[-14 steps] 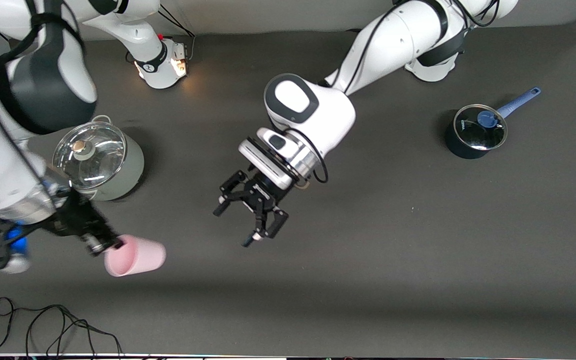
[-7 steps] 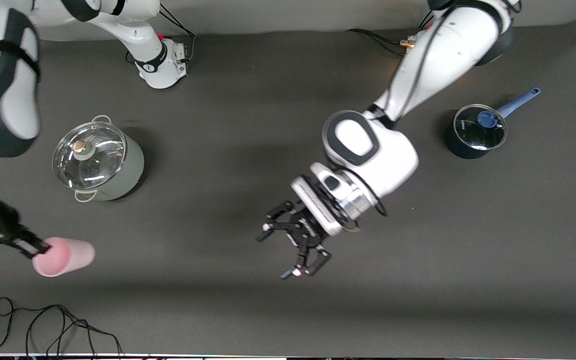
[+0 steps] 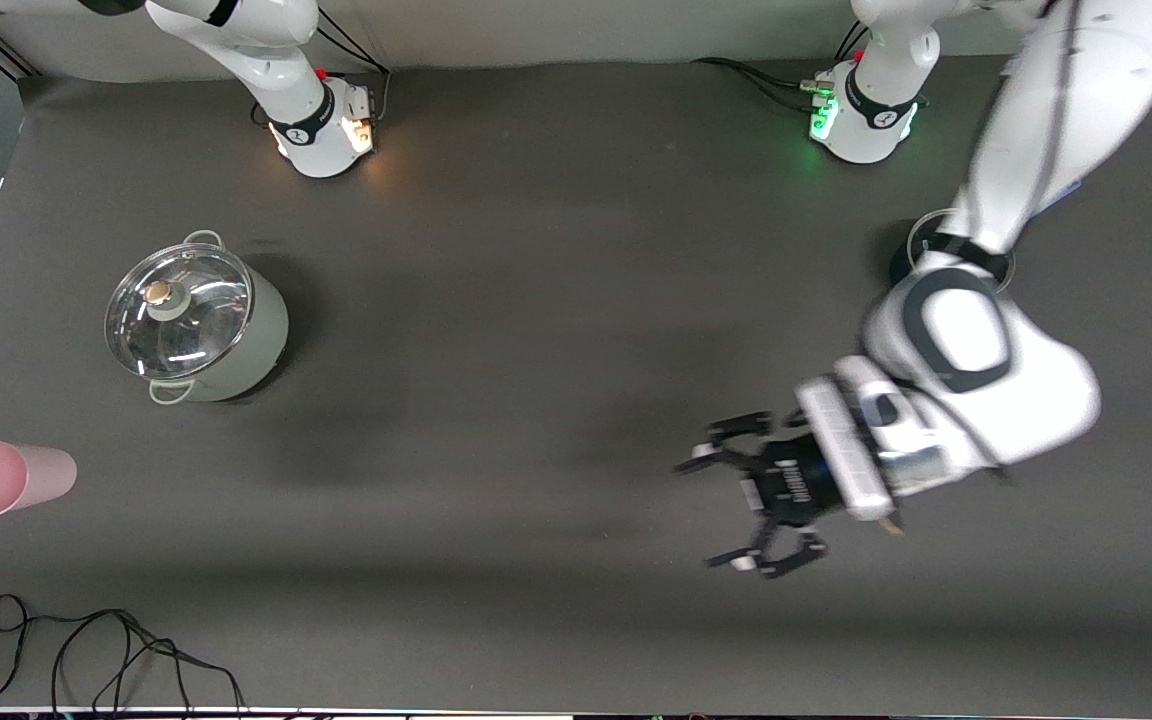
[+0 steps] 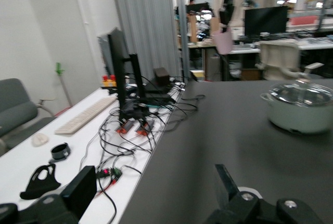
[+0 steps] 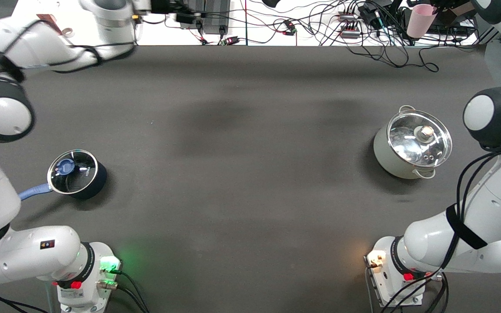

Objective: Transfer pink cup from left to right arm
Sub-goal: 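Withdraw the left gripper while the right gripper lowers the cup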

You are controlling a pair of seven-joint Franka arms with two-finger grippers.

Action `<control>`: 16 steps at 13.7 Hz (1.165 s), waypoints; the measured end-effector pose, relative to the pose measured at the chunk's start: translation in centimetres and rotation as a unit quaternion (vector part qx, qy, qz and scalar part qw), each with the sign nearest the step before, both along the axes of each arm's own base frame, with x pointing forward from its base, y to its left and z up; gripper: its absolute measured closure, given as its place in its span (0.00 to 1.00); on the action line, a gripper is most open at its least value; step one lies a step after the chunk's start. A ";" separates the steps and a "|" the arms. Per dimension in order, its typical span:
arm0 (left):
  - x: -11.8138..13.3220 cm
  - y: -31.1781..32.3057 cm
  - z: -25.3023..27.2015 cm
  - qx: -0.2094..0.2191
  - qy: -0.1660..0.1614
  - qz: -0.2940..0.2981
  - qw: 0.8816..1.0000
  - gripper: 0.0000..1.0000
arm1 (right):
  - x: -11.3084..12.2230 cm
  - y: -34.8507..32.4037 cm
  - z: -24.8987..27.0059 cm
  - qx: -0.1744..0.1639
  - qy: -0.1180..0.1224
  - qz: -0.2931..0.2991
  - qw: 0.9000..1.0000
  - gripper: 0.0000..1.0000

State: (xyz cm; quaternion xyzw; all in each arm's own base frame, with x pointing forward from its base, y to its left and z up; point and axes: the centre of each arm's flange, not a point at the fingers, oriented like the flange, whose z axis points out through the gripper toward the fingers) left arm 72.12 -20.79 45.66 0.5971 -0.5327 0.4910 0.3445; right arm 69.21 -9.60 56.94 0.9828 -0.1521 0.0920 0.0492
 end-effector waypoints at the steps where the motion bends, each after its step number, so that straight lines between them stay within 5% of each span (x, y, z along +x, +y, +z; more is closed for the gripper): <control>1: -0.1 2.9 0.0 0.009 0.006 -0.023 1.000 0.00 | -0.3 0.1 -1.0 -0.003 -0.009 0.013 1.000 0.95; 7: -2.8 15.6 -0.3 0.144 0.103 -0.120 0.977 0.00 | -3.9 -1.6 -8.3 0.004 0.024 0.150 0.988 0.95; 11: -6.5 19.8 4.4 0.287 0.193 -0.101 0.933 0.00 | -3.5 -1.2 -15.2 0.010 0.017 0.180 0.984 0.95; 16: -10.9 20.5 12.0 0.447 0.253 0.012 0.858 0.00 | -3.5 -1.1 -24.7 0.011 0.011 0.192 0.981 0.95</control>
